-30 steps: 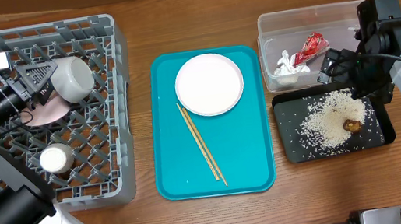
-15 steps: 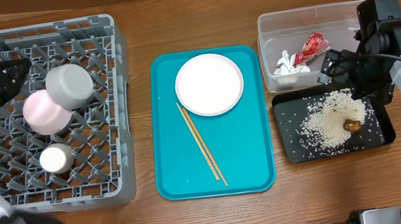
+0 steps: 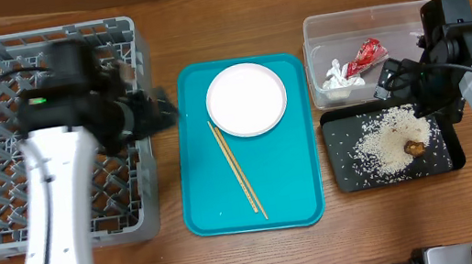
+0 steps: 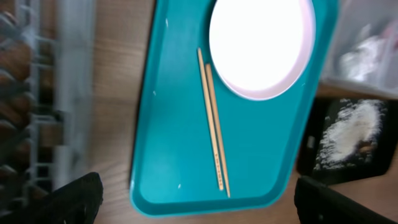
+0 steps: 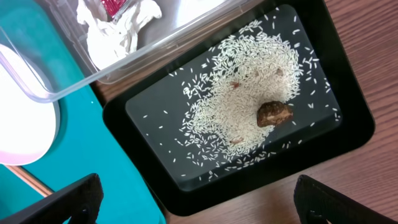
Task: Sort waste into correct bins and load items into the dishwasher
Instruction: 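Reach the left gripper to the wooden chopsticks on the tray, then grasp one chopstick and place it in the dish rack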
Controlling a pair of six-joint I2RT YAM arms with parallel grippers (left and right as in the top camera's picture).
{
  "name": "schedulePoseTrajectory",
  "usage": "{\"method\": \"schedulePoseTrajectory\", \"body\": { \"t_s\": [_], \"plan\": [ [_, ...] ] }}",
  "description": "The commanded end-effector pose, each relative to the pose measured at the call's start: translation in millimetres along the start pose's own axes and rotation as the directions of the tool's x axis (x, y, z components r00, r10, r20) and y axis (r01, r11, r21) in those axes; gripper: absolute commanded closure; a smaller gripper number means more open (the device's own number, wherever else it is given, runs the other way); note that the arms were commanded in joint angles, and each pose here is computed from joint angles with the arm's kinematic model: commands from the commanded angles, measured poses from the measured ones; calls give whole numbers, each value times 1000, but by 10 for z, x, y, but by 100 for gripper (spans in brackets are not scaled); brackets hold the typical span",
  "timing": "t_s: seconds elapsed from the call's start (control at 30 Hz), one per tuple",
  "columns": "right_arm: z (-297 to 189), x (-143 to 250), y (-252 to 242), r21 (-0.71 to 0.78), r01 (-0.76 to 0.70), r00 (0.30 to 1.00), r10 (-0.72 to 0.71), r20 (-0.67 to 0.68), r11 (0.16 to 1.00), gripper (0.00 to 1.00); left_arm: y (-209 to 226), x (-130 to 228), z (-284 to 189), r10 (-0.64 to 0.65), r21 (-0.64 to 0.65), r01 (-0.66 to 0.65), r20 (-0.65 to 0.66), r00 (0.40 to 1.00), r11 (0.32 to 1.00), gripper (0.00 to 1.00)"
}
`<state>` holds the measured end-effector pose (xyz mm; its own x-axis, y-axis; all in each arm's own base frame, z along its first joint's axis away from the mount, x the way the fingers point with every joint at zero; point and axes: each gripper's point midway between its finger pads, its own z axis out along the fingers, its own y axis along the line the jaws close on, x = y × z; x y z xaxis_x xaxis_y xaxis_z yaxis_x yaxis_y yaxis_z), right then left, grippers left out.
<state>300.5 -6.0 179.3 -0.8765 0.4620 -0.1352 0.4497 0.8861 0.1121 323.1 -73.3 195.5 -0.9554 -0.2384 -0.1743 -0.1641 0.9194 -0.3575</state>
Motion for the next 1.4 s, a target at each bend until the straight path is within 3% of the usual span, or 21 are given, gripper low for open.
{"method": "schedulePoseTrajectory", "body": {
  "t_s": [0.0, 0.2, 0.6, 0.93, 1.23, 1.33, 1.37],
  "plan": [
    [-145, -50, 5, -13, 7, 999, -6, 51, 1000, 0, -100, 341, 494, -83, -101, 77, -57, 995, 992, 0],
    [-145, -44, 3, -11, 22, 999, -21, 49, 1000, 0, -115, 764, 1198, -4, -216, -10, -66, 998, 976, 0],
    [-145, -43, 3, -11, 21, 999, -21, 48, 1000, 0, 208, 990, 1714, 37, -403, -100, -162, 986, 910, 0],
    [-145, -41, 8, -14, 22, 999, -21, 48, 1000, 0, 264, 1065, 1874, 19, -413, -105, -208, 978, 904, 0],
    [-145, -33, 5, -13, 21, 999, -21, 44, 1000, 0, 103, 1043, 1942, 29, -335, -100, -209, 978, 937, 0],
    [-144, -26, 1, -11, 22, 999, -21, 41, 1000, 0, 131, 1067, 1928, 26, -346, -102, -218, 976, 933, 6],
    [-144, -25, 3, -12, 22, 999, -21, 41, 1000, 0, 141, 1079, 1920, 24, -350, -103, -223, 975, 931, 14]
  ]
}}
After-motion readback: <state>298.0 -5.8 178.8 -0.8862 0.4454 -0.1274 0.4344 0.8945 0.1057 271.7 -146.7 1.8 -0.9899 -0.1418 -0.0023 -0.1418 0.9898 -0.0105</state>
